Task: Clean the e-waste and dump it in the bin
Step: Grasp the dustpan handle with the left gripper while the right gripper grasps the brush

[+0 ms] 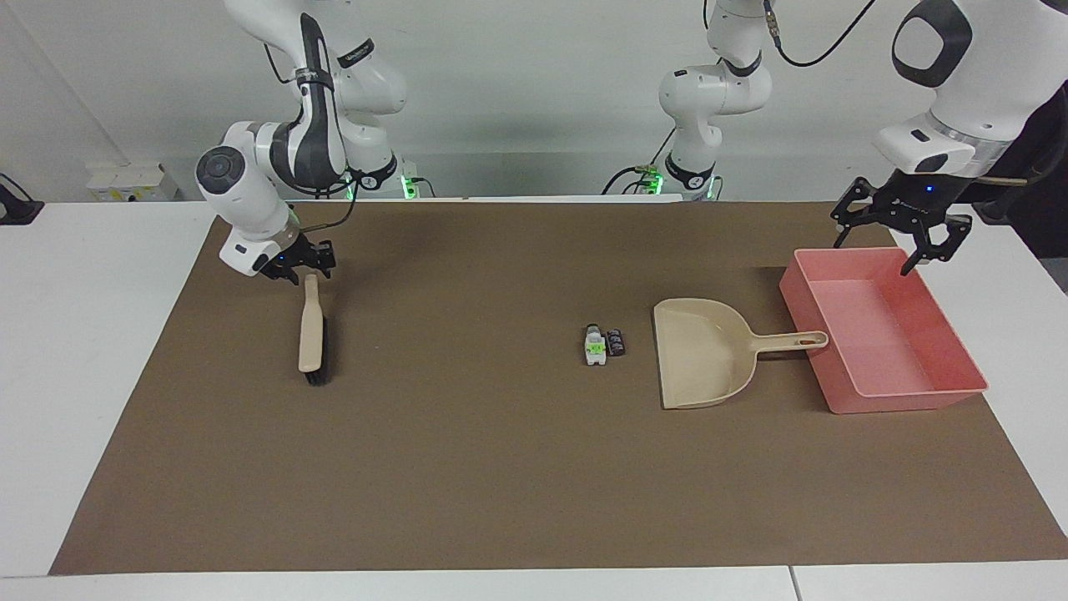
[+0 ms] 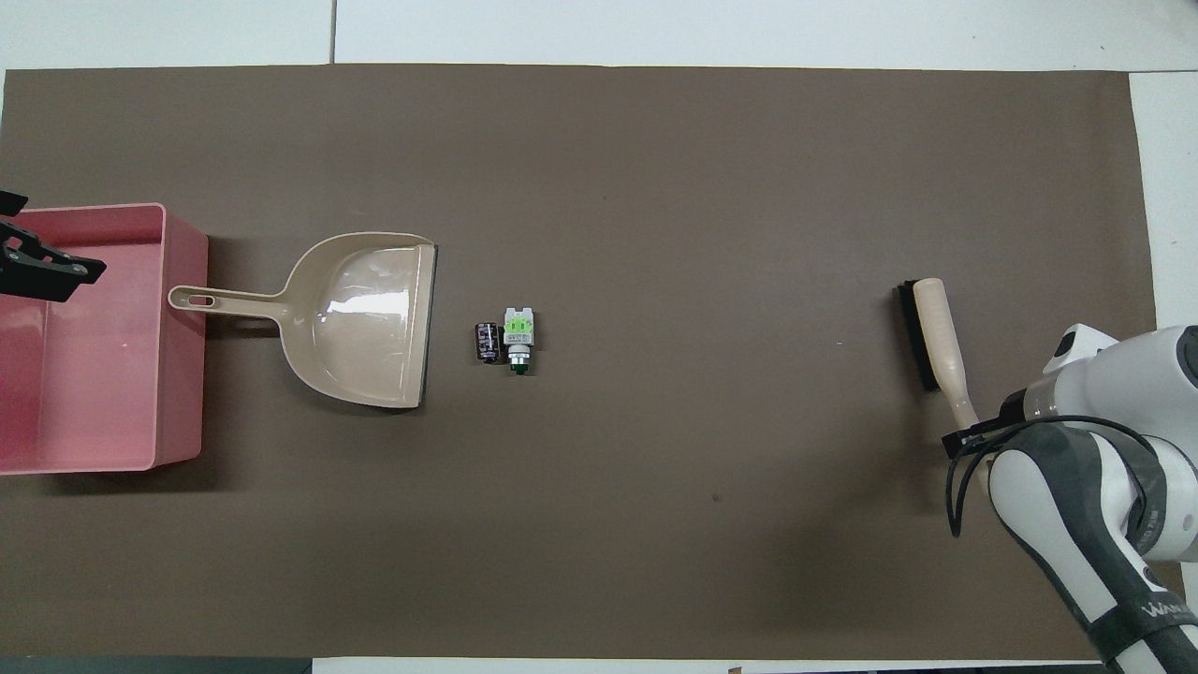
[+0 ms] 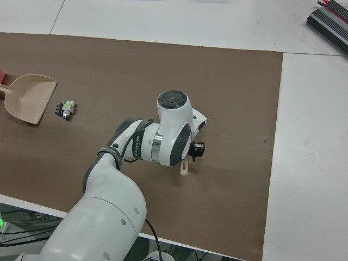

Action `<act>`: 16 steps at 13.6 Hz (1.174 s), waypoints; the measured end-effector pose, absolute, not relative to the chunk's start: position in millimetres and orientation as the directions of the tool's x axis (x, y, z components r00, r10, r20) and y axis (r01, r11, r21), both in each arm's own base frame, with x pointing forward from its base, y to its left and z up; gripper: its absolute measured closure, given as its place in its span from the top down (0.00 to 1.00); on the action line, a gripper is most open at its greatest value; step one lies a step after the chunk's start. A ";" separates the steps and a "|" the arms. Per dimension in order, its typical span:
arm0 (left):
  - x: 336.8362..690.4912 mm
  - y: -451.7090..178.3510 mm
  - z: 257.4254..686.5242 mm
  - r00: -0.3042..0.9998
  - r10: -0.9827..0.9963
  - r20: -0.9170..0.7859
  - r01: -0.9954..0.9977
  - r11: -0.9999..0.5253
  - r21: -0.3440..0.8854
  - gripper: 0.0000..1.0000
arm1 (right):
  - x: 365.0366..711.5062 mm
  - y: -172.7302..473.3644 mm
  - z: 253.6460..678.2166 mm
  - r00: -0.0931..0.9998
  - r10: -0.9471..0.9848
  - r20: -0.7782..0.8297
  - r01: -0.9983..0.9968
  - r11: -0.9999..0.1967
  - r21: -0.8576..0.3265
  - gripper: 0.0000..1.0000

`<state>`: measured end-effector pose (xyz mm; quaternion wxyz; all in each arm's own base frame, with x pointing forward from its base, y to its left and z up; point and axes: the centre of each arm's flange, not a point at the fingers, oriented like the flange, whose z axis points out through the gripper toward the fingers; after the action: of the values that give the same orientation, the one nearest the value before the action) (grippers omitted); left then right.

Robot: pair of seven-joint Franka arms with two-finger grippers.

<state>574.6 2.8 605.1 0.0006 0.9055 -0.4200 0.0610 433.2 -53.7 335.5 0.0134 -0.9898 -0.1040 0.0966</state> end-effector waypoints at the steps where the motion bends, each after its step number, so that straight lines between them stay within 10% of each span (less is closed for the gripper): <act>1: 576.3 2.9 597.1 0.566 -0.818 0.099 -0.818 -0.572 -0.051 0.99 | 433.2 -53.7 335.4 0.960 0.208 -0.188 0.203 -0.978 -0.047 0.58; 4: 585.5 3.3 568.7 0.320 -0.945 0.073 -0.945 -0.324 -0.051 0.99 | 433.1 -53.7 335.4 0.960 0.208 -0.188 0.203 -0.978 -0.047 0.26; 16: 585.9 -17.0 394.3 -0.004 -1.000 -0.009 -1.000 0.004 0.020 0.98 | 484.4 -4.5 407.0 0.930 0.234 -0.284 0.229 -0.972 -0.051 0.26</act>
<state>585.9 -17.0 394.3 0.0039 0.7058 -0.7083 -0.0105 484.4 -4.5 407.0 0.0083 -0.9823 -0.1179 0.1453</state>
